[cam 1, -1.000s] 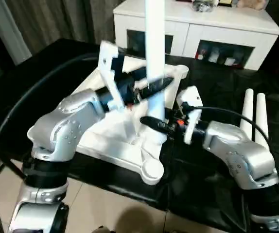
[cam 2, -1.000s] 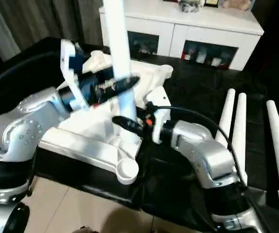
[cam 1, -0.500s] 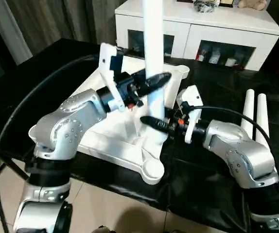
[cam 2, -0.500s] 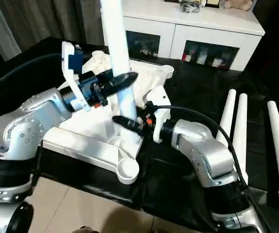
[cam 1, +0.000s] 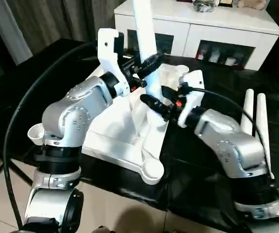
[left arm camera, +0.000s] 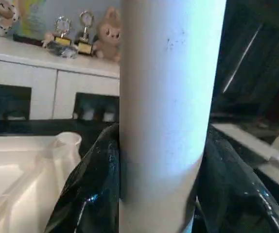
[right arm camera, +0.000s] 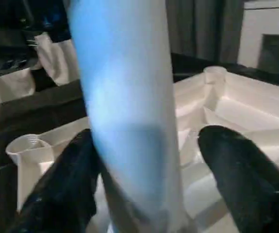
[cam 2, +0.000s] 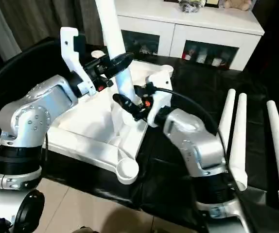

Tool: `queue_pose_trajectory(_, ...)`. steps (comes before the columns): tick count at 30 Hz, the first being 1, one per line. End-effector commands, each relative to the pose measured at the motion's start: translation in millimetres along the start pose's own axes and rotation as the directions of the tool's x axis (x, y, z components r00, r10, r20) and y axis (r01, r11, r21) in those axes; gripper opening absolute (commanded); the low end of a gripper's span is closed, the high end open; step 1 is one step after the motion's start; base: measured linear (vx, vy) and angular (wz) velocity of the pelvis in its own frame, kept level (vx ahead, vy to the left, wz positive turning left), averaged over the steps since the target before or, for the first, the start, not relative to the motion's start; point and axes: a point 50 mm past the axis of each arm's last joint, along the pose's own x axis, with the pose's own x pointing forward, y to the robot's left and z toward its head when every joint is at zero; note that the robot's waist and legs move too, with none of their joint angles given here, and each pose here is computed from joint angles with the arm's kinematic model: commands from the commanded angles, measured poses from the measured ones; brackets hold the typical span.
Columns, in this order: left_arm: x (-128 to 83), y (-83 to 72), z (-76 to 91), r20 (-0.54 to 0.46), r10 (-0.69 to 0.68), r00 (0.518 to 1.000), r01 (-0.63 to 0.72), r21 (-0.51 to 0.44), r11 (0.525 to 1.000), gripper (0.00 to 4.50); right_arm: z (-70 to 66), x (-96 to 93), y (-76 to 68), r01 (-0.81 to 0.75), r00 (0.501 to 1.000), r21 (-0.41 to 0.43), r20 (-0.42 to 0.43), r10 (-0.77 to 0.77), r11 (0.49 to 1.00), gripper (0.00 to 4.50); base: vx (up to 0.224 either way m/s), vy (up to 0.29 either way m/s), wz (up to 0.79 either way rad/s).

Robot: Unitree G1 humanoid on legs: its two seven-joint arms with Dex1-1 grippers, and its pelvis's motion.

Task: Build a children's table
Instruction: Pick table leg

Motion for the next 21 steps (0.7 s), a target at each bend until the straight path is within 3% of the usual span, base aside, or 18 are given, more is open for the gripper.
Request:
queue_pose_trajectory(1, 1, -1.9, 0.4, -0.016, -0.002, 1.000, 0.002, 0.031, 1.000, 1.84, 6.7, -0.4, -5.7, 0.039, 0.999, -0.031, -0.007, -0.040, 0.999, 3.44, 0.000, 0.000, 0.00)
queue_pose_trajectory(11, 2, -7.9, 1.7, -0.038, -0.047, 0.998, 0.050, 0.106, 0.993, 1.84, 3.2, -3.0, -3.8, -0.012, 0.997, -0.048, -0.073, 0.009, 0.999, 3.44, 0.000, 0.000, 0.00)
queue_pose_trajectory(21, 4, -14.0, 0.0, -0.051, -0.073, 0.996, 0.080, 0.151, 0.985, 1.84, 1.6, -2.5, 0.7, -0.048, 0.995, -0.028, -0.084, 0.045, 0.998, 3.44, 0.000, 0.000, 0.00)
